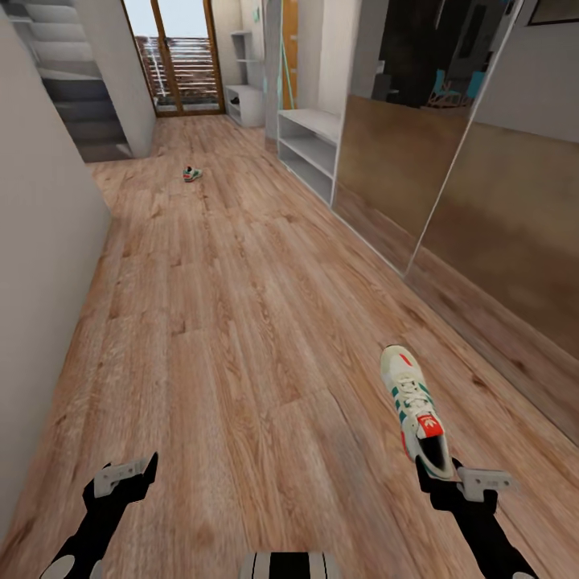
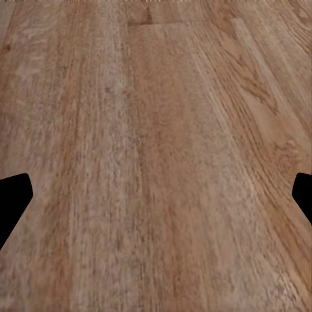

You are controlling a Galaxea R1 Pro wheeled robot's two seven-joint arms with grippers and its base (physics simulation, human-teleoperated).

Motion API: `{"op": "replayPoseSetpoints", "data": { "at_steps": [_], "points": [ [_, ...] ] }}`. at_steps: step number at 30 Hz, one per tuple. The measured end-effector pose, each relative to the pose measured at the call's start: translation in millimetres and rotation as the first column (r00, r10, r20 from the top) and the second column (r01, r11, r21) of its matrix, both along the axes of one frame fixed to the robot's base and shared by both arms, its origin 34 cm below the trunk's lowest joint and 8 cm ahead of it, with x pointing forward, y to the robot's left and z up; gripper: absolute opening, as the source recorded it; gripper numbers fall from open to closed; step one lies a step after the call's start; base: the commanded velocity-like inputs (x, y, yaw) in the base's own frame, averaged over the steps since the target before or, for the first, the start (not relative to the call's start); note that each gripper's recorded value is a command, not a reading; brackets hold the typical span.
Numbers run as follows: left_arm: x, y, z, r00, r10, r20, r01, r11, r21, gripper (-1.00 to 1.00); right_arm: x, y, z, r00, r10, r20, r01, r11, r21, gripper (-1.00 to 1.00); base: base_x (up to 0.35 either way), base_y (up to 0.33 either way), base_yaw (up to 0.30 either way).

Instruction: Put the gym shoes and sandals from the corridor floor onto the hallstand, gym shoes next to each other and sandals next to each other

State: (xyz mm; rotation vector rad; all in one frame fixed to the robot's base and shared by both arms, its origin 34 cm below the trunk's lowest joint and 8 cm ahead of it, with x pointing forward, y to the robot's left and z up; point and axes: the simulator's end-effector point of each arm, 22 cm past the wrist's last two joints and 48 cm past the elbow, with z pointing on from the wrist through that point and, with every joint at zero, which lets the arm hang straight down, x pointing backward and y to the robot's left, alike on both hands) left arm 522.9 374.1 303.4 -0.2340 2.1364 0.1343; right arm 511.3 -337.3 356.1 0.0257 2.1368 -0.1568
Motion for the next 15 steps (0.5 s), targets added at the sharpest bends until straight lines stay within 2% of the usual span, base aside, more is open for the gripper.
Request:
{"op": "replayPoseSetpoints", "data": {
  "at_steps": [2,3,4,6,15],
  "points": [
    [0.0,-0.1,0.0,1.0,0.0,0.0,0.0,1.0,0.0,1.0,-0.4,-1.7,-0.7,1.0,-0.006,-0.003,0.006,1.0,-0.012,-1.0,0.216,0.0,0.006],
    [0.0,-0.2,0.0,1.0,-0.001,0.0,0.001,1.0,0.0,1.0,-1.7,-8.7,-1.2,1.0,-0.03,-0.007,0.03,0.999,-0.042,-1.0,0.236,0.0,0.005],
    [0.0,-0.2,0.0,1.0,-0.001,0.0,0.001,1.0,0.0,1.0,-1.7,-8.7,-1.2,1.0,-0.031,-0.007,0.03,0.999,-0.043,-1.0,0.262,0.0,0.003],
    [0.1,-0.6,-0.1,1.0,-0.002,0.0,0.002,1.0,0.0,1.0,-2.2,-15.6,-0.7,0.998,-0.067,-0.005,0.066,0.995,-0.08,-1.0,0.272,0.0,0.003],
    [0.6,-2.9,-0.3,1.0,-0.007,0.0,0.007,1.0,-0.003,1.0,1.5,-7.8,0.4,0.997,-0.08,0.003,0.08,0.992,-0.1,-1.0,0.293,0.0,0.001]
  ]
}}
